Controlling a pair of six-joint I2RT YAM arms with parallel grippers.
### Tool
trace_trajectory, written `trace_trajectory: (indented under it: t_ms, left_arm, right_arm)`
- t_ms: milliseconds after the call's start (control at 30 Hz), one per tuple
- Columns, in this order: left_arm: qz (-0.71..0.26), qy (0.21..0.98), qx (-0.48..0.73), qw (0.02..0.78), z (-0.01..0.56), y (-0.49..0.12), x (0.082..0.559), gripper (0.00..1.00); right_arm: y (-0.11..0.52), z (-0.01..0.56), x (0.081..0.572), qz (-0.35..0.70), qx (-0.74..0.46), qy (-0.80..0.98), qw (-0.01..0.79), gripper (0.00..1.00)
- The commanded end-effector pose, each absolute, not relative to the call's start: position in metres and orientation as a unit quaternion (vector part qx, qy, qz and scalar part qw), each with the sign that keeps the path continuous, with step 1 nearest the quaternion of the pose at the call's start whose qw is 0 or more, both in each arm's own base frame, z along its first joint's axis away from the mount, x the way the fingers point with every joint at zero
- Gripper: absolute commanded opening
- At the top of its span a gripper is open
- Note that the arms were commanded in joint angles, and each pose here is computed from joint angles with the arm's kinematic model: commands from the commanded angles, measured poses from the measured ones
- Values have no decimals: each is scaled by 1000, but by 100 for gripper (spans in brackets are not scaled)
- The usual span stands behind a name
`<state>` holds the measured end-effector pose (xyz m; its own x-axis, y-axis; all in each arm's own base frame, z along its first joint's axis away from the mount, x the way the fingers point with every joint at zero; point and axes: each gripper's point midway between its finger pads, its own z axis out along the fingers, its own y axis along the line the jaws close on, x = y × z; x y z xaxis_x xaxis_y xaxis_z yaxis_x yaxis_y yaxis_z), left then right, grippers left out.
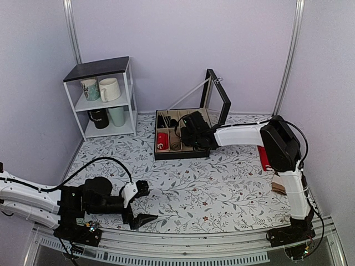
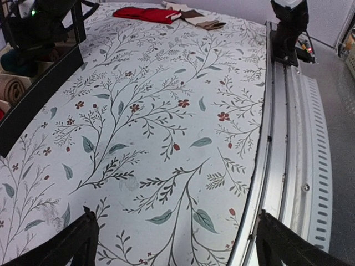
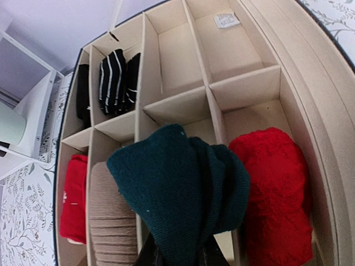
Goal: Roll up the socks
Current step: Place the sock in the storage box.
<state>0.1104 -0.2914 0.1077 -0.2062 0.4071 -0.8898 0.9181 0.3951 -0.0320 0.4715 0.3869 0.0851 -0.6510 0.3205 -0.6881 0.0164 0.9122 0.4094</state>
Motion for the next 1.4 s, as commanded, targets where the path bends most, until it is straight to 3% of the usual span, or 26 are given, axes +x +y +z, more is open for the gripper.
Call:
trace_trajectory:
  t_ms: [0, 367, 667, 1000, 1367]
  left_arm:
    - [-305, 711, 462, 434, 110, -292, 112, 99]
    - [-309, 710, 465, 430, 109, -293, 110, 100]
    - [-308, 711, 465, 428, 108, -293, 110, 100]
    - [-304, 714, 467, 424, 104, -293, 110, 99]
    - [-301, 716, 470, 420, 100, -294, 111, 99]
  right_arm:
    - [382, 50, 476, 171, 111, 900, 384, 0]
    - [382, 16, 476, 170, 120, 915, 346, 0]
    - [387, 5, 477, 176, 124, 919, 329, 27]
    - [384, 42, 482, 182, 132, 906, 359, 38]
    - [381, 115, 488, 222, 135, 870, 418, 39]
